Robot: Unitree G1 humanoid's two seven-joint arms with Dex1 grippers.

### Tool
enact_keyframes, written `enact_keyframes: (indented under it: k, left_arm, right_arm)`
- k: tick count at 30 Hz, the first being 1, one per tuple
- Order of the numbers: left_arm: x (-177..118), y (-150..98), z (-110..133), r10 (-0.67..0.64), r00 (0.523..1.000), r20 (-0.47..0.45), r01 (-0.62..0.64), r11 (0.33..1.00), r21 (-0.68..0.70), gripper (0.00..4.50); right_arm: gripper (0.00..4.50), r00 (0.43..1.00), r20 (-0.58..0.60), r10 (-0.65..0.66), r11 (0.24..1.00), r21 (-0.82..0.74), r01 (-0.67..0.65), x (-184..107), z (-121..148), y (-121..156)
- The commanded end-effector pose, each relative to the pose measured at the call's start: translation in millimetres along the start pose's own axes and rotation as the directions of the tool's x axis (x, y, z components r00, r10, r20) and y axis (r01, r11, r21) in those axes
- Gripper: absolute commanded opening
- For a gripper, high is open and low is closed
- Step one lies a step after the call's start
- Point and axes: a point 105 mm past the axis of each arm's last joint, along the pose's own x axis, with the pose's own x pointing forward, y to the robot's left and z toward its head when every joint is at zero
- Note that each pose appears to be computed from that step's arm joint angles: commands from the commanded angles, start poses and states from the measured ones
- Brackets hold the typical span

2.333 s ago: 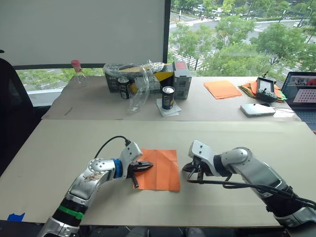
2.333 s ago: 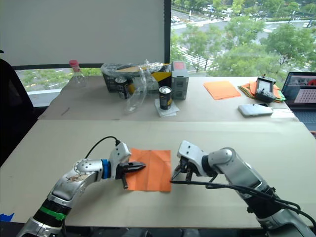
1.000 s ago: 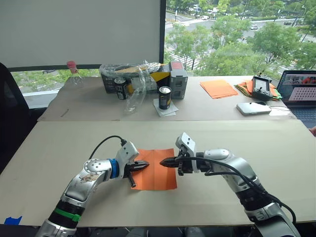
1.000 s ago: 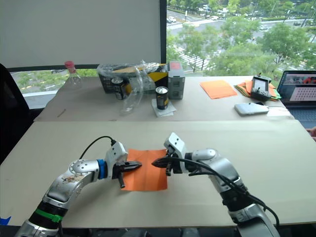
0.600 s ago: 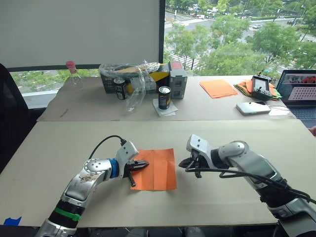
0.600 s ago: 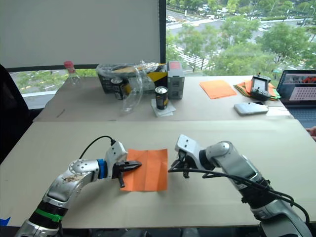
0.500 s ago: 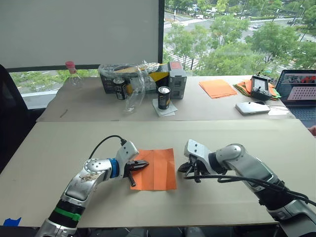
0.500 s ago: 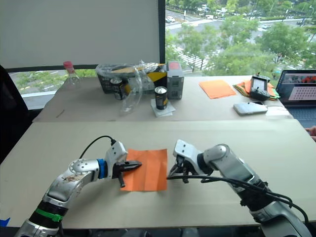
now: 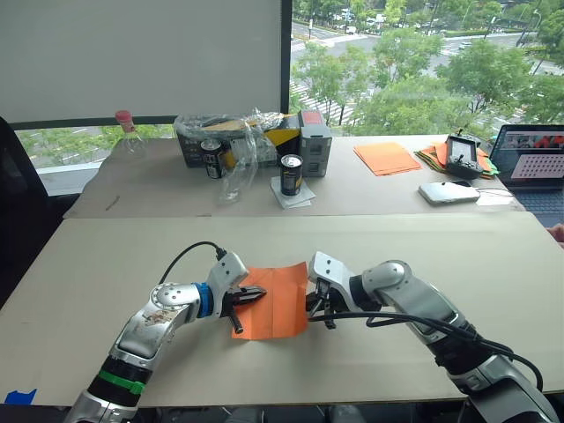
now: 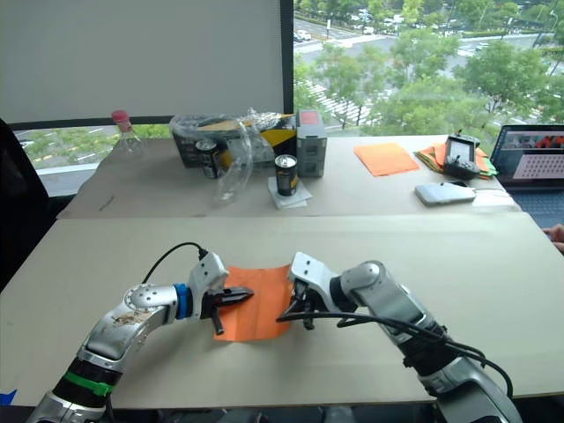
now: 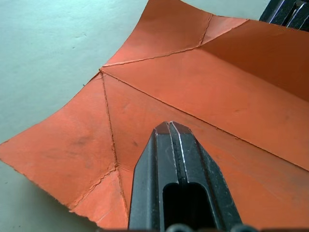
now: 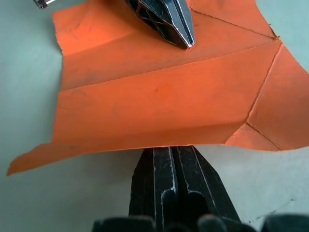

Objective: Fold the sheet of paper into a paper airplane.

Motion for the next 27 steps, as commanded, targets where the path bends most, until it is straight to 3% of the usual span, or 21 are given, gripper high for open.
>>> enact_keyframes:
  k: [1, 13, 27]
  left_arm:
    - [-4.3, 0.1, -7.6, 0.005, 1.000, -0.029, -0.005, 1.000, -0.010, 0.00]
    - [-5.9, -1.3, -8.6, 0.009, 1.000, -0.028, -0.010, 1.000, -0.012, 0.00]
    - [-8.3, -1.2, -10.5, 0.019, 0.999, -0.026, -0.020, 0.999, -0.025, 0.00]
  right_arm:
    - [0.05, 0.995, 0.102, 0.015, 1.000, 0.022, -0.017, 0.3, 14.5, 1.5]
    - [0.05, 0.968, 0.246, -0.048, 0.998, -0.016, 0.053, 6.1, 47.3, -15.5]
    - [0.05, 0.973, 0.228, -0.014, 1.000, 0.017, 0.010, 31.0, 42.0, -14.0]
